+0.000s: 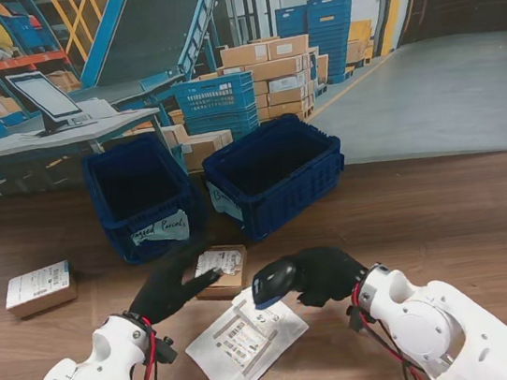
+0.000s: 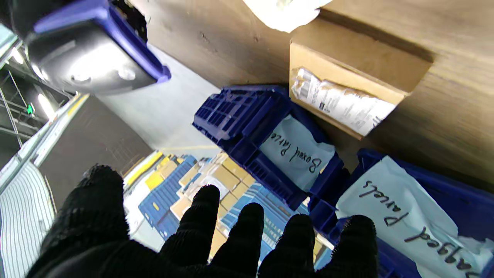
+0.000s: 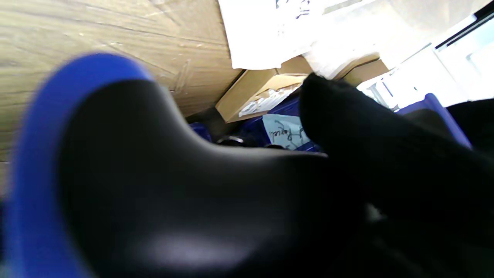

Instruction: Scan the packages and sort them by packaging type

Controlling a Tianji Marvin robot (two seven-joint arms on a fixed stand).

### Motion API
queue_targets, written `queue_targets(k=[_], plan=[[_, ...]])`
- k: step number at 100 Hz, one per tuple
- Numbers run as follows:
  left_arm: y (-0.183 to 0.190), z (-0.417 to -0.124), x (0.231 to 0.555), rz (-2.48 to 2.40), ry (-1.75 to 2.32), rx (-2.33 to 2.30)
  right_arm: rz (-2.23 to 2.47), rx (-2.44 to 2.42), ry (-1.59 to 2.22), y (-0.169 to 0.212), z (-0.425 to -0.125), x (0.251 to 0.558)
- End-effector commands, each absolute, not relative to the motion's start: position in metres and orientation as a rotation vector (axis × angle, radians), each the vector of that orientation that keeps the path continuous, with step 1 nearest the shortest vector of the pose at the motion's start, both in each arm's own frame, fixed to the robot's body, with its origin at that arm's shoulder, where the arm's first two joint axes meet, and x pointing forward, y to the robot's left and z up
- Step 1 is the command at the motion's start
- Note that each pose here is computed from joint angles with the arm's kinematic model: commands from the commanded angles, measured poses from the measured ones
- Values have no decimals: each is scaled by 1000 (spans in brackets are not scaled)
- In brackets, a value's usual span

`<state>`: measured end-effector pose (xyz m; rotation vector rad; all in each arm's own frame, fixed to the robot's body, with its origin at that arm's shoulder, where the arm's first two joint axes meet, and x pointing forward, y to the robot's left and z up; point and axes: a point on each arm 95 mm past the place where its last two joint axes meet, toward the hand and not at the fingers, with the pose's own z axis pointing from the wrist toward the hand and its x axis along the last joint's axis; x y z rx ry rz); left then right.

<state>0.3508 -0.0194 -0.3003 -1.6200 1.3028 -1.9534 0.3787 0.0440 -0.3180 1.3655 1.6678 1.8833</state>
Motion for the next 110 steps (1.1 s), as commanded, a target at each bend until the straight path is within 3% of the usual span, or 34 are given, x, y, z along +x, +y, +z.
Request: queue_targets(k=[1,55,110], plan=[[-25,-307,348,-1977,1347,-1651,1868,1395,1658,42,-319,376],[-50,-341,357,-1943,1669,-1491,1779,1653,1386,4,-297,375],[-76,-349,391,-1838,1949,-1156,1733,1831,1299,-14,-298,375]])
